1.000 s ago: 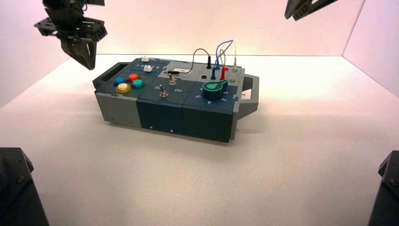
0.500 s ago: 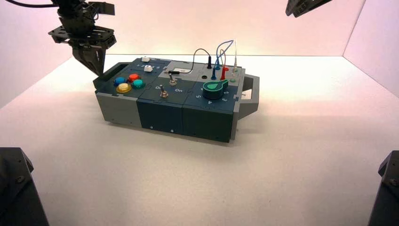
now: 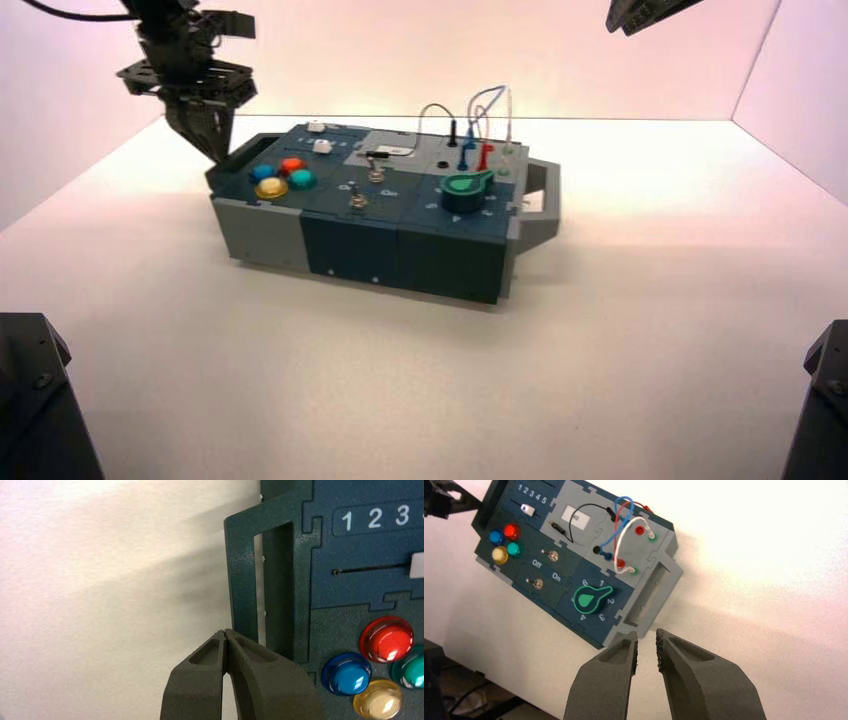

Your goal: Move the box to the right.

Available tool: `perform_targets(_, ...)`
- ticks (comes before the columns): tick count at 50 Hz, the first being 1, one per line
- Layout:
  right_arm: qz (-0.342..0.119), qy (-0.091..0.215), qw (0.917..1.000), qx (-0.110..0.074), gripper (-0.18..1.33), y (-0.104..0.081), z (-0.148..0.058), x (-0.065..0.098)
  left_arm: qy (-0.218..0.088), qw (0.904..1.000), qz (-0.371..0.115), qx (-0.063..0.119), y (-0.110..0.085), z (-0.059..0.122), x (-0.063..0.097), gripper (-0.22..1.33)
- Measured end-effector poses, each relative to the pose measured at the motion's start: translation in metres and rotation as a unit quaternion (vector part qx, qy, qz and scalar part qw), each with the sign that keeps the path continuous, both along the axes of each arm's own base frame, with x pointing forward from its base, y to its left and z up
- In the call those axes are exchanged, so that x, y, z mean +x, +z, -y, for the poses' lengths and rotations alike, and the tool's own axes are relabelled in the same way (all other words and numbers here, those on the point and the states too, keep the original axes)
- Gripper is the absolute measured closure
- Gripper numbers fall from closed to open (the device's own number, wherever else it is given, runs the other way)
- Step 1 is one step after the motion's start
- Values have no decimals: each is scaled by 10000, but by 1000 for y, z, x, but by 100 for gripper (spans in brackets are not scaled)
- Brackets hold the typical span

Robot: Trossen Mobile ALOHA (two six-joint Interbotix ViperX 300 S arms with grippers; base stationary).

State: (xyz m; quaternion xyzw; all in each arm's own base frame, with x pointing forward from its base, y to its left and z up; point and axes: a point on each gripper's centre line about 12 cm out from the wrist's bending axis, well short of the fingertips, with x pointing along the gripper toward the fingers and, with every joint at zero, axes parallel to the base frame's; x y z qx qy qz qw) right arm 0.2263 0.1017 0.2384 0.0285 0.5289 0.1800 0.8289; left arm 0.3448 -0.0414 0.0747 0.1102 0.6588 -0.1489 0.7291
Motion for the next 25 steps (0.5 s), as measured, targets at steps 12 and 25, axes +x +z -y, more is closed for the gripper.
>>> perform_targets(12,12,-9,10000,7,67,1,0,0,-431,9988,-216,3,-3,29,-13,128)
perform_targets(25,10,-5,10000,-9,67,0,0,0,-639,9971,-425,5,-3,43,-22,128)
